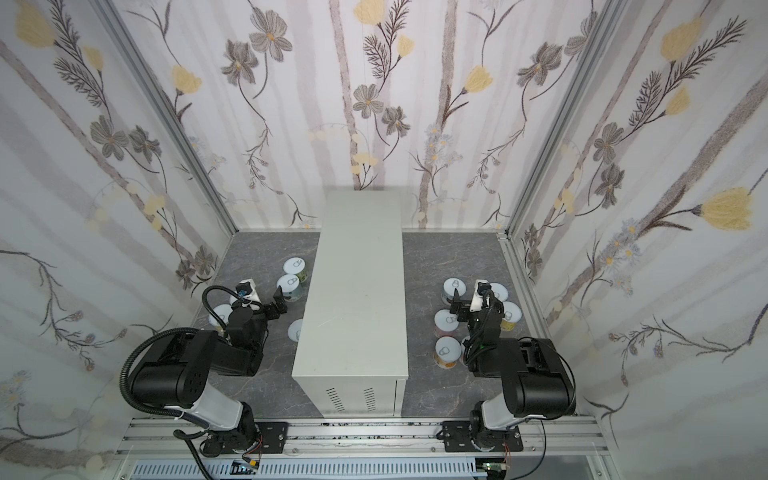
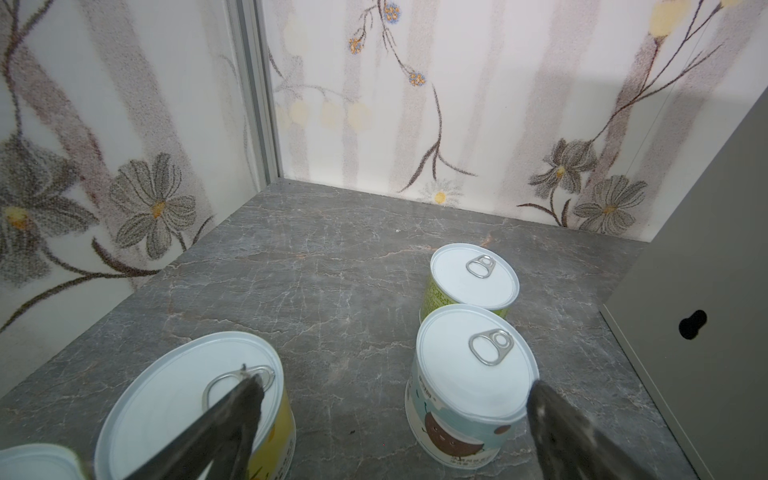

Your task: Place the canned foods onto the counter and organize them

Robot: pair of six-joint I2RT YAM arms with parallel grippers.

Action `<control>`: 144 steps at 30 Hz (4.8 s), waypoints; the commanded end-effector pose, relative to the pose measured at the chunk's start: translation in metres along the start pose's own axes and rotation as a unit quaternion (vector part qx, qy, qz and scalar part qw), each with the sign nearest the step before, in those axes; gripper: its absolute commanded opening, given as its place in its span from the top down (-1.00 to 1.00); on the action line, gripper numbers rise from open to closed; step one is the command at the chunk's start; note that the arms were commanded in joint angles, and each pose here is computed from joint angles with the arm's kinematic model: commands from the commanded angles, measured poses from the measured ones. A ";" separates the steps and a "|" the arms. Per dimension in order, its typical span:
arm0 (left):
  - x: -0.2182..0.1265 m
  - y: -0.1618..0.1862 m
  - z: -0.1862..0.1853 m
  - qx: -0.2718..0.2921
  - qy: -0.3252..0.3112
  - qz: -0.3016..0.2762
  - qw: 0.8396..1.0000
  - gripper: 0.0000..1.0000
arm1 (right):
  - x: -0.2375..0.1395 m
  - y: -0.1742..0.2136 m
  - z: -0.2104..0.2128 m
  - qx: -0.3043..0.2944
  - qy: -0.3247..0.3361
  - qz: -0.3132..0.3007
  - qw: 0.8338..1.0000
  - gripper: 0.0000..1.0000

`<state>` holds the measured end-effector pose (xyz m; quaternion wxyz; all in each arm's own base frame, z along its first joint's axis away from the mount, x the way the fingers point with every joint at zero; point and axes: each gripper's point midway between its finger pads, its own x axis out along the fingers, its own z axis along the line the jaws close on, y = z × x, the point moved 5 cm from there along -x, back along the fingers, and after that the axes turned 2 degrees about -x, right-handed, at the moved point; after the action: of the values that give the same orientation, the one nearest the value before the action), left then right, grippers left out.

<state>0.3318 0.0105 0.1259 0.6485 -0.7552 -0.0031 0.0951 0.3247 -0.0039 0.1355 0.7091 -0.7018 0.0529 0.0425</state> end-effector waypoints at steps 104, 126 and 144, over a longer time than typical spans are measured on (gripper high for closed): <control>-0.087 -0.288 -0.138 0.112 0.202 0.083 0.969 -1.00 | 0.020 -0.261 0.081 -0.006 -0.052 0.190 0.980 0.10; -0.106 -0.259 -0.258 0.202 0.372 0.115 0.899 -1.00 | -0.010 -0.324 0.218 -0.101 -0.233 0.159 0.954 0.05; -0.106 -0.228 -0.282 0.243 0.390 0.159 0.874 -1.00 | 0.005 -0.296 0.245 -0.127 -0.275 0.189 0.934 -0.50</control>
<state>0.2967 -0.2436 0.4022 0.7320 -0.5446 0.3953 -0.1065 0.3751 0.2357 0.4428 0.5981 -0.7201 -0.0287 0.3506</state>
